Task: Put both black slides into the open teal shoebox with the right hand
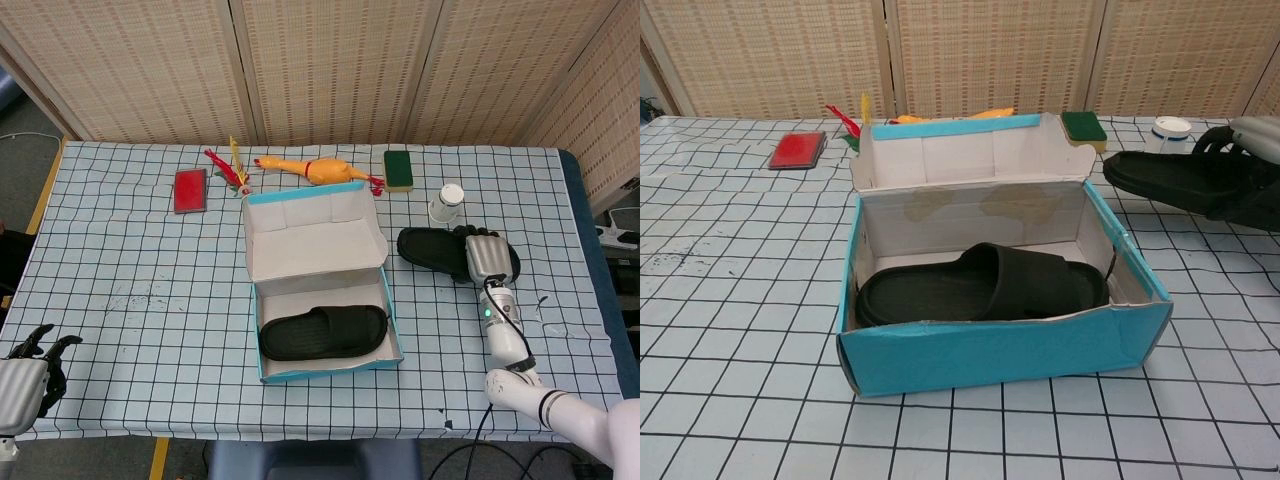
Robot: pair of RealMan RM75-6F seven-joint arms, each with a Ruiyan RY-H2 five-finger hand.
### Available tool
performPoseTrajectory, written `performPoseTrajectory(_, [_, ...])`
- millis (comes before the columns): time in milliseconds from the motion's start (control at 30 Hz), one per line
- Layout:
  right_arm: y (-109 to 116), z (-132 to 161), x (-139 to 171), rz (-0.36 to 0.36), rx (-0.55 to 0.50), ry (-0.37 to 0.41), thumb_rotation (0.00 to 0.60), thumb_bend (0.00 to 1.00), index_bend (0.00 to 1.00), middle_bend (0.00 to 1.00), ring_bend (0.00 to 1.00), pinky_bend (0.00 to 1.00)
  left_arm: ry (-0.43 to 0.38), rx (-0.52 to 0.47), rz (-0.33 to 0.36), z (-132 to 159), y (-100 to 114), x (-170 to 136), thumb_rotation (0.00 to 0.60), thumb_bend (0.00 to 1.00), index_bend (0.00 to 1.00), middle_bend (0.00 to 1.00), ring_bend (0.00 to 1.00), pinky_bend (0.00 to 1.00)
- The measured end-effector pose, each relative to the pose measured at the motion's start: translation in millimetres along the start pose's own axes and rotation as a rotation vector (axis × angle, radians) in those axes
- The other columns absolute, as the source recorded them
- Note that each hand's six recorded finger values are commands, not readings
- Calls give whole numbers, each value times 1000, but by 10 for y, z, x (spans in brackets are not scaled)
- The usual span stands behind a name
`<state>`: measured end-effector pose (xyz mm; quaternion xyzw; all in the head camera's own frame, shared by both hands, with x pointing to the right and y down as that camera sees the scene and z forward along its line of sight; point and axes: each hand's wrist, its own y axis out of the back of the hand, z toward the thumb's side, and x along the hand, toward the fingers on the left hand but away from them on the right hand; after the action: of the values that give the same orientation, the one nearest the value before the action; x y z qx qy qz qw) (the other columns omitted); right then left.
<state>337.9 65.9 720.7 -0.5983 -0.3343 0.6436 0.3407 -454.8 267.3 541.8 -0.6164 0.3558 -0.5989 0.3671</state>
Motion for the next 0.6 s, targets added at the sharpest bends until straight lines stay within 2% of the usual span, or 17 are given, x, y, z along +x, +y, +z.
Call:
performPoseTrajectory(200, [435, 227, 380, -160, 39, 25, 600, 126, 617, 561, 492, 529, -2, 0, -2, 4, -4, 0, 600, 636, 298, 120, 135, 371])
performPoseTrajectory(333, [774, 464, 738, -286, 31, 87, 600, 126, 617, 582, 514, 550, -1, -1, -4, 4, -6, -1, 600, 636, 298, 120, 134, 372])
performPoseTrajectory(467, [1024, 759, 1082, -374, -5, 229, 600, 126, 617, 585, 518, 553, -3, -2, -3, 9, -3, -2, 600, 636, 298, 120, 135, 372])
performPoseTrajectory(600, [1118, 1017, 1290, -431, -15, 358, 600, 126, 631, 593, 527, 561, -2, -3, -1, 2, 0, 1, 600, 636, 297, 120, 134, 371])
